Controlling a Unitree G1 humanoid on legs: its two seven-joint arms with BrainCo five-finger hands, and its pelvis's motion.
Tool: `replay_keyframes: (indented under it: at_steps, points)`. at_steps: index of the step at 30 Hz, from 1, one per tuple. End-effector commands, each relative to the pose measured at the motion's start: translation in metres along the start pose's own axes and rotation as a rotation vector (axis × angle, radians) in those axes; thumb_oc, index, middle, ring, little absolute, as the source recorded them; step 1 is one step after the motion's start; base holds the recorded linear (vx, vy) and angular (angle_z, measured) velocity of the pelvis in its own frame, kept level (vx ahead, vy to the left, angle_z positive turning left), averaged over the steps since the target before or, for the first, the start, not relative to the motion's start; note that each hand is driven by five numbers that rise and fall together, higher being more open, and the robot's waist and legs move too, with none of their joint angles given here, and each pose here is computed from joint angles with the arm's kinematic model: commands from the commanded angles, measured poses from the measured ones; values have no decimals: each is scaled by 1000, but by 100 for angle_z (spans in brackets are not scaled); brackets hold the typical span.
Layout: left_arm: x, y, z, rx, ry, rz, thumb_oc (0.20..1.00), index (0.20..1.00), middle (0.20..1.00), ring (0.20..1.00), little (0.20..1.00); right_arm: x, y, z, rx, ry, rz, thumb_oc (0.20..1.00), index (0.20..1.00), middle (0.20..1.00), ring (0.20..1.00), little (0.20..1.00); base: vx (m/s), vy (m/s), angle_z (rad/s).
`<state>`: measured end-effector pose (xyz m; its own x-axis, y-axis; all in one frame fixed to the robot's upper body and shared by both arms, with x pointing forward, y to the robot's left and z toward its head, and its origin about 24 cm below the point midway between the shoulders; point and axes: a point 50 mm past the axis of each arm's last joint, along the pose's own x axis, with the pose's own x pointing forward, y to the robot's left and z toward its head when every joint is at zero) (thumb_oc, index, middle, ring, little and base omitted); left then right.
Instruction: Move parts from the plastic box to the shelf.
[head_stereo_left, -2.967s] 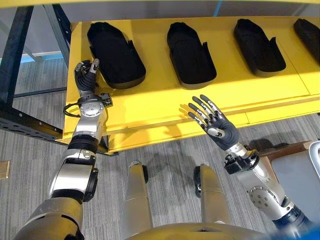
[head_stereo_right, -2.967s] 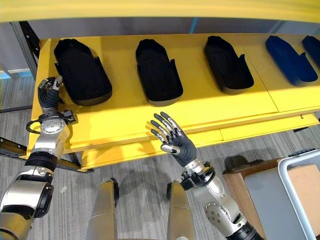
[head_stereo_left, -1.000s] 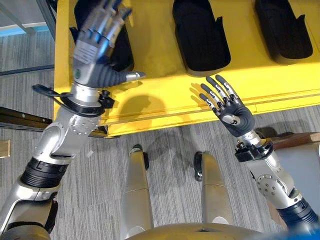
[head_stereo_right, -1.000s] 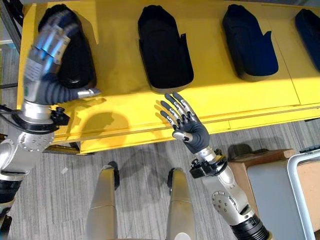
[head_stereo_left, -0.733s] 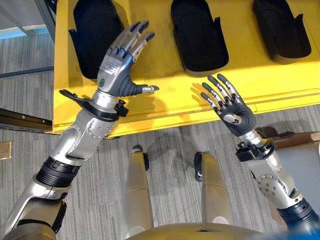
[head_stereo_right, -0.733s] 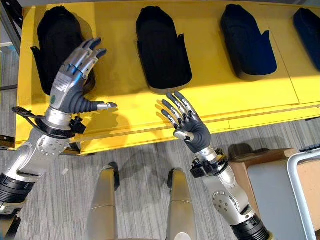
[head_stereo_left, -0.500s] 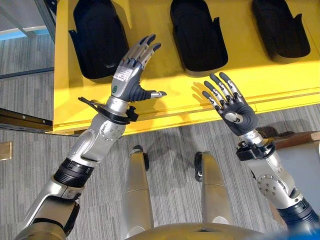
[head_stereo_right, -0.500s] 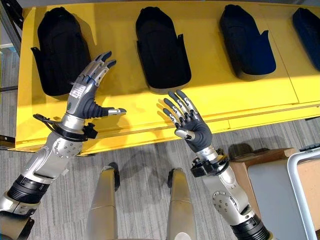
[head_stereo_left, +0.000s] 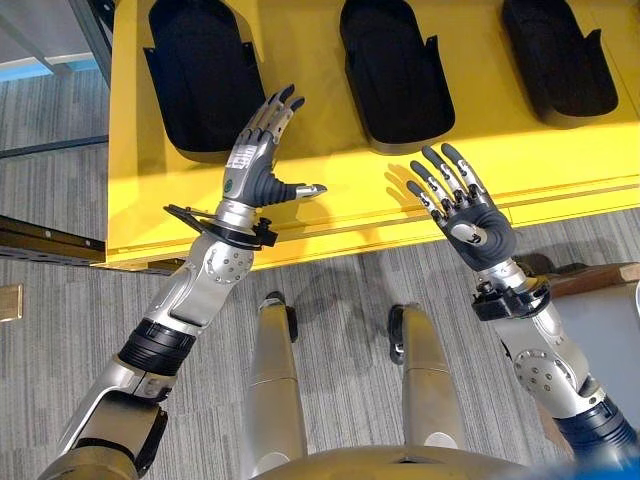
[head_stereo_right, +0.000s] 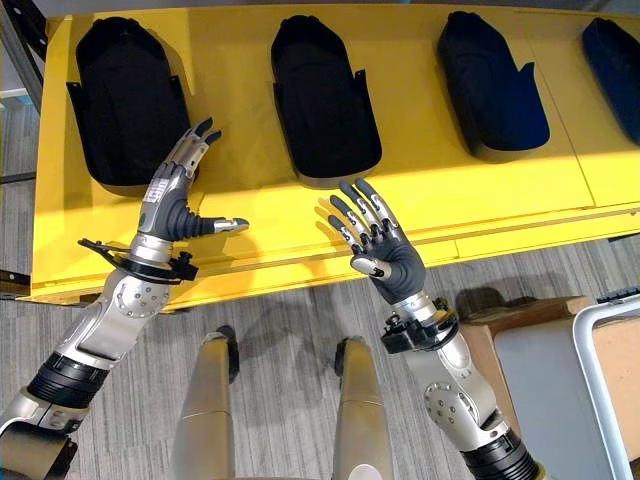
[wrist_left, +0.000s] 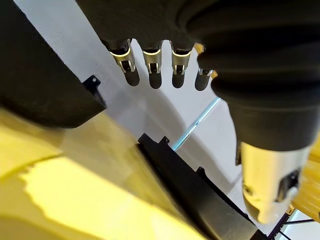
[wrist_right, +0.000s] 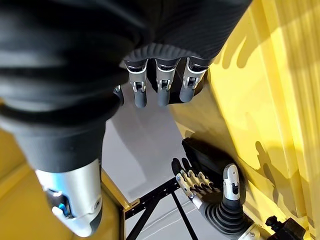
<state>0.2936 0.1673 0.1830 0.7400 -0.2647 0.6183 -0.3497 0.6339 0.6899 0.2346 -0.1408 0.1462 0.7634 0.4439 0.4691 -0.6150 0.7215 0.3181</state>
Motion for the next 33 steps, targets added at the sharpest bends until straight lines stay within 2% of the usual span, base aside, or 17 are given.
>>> replay_keyframes:
  at_steps: [1,18,33]
  points:
    - [6,2,-1,-51,4,65,1000,1000,1000,1000,1000,3,19,17,-13,-121,81,1000,1000,1000,1000,1000,0,0,0]
    - [11,-11,3,-94,4,26,1000,1000,1000,1000,1000,6,20,18,-8,-135,81,1000,1000,1000,1000,1000,2,3,-2]
    - [-12,-6,-19,-101,127,41,1000,1000,1000,1000,1000,2,20,15,-2,-107,81,1000,1000,1000,1000,1000,0,1,0]
